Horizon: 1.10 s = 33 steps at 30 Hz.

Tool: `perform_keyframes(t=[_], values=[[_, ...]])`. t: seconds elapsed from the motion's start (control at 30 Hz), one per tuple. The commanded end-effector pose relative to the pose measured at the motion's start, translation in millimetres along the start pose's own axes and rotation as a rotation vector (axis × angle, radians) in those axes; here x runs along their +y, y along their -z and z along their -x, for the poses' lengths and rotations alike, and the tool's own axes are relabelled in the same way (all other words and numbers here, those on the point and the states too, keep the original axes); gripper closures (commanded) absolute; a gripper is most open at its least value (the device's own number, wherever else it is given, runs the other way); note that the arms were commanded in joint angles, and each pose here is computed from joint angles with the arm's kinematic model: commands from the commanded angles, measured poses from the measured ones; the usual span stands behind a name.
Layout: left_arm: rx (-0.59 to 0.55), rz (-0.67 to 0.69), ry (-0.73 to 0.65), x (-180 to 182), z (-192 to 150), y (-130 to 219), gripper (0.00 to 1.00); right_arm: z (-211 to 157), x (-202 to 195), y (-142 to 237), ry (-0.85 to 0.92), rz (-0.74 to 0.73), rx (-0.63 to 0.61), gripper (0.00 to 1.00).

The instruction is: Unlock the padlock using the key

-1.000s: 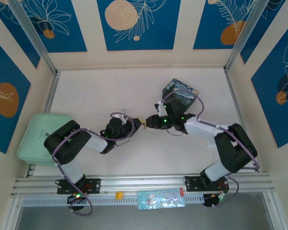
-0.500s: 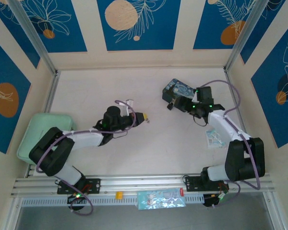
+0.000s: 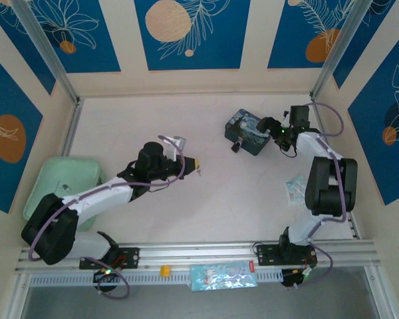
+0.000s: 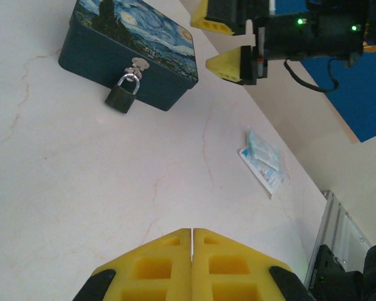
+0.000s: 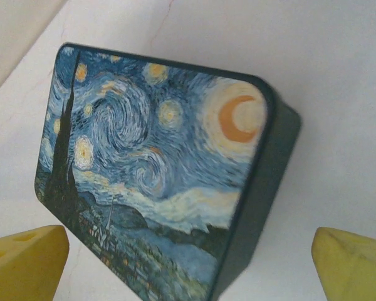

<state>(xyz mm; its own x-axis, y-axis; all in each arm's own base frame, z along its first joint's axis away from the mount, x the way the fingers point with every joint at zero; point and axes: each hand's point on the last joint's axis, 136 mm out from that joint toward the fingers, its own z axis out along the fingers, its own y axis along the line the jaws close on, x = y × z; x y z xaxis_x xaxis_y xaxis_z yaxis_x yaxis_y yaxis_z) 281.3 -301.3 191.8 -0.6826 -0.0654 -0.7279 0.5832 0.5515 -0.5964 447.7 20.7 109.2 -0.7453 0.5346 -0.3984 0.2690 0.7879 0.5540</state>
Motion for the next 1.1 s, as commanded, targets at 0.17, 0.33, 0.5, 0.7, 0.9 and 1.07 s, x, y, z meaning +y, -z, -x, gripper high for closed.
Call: perform_keyframes(t=[0.17, 0.33, 0.5, 0.7, 0.9, 1.07], values=[[-0.036, 0.079, -0.042, 9, 11, 14, 1.0, 7, 8, -37, 0.115, 0.009, 0.098, 0.02], [-0.042, 0.087, -0.042, 10, 13, 16, 1.0, -6, 17, -59, 0.206, 0.001, 0.189, 0.1], [-0.052, 0.084, -0.04, 7, 16, 19, 1.0, -29, 42, -73, 0.354, 0.05, 0.284, 0.19], [-0.066, 0.078, -0.027, 7, 15, 22, 1.0, -76, 86, -86, 0.56, 0.119, 0.41, 0.22], [-0.078, 0.043, -0.026, 1, 16, 23, 1.0, -113, 124, -96, 0.68, 0.18, 0.485, 0.23], [-0.105, 0.005, -0.035, -3, 21, 26, 1.0, -116, 169, -86, 0.721, 0.279, 0.461, 0.23]])
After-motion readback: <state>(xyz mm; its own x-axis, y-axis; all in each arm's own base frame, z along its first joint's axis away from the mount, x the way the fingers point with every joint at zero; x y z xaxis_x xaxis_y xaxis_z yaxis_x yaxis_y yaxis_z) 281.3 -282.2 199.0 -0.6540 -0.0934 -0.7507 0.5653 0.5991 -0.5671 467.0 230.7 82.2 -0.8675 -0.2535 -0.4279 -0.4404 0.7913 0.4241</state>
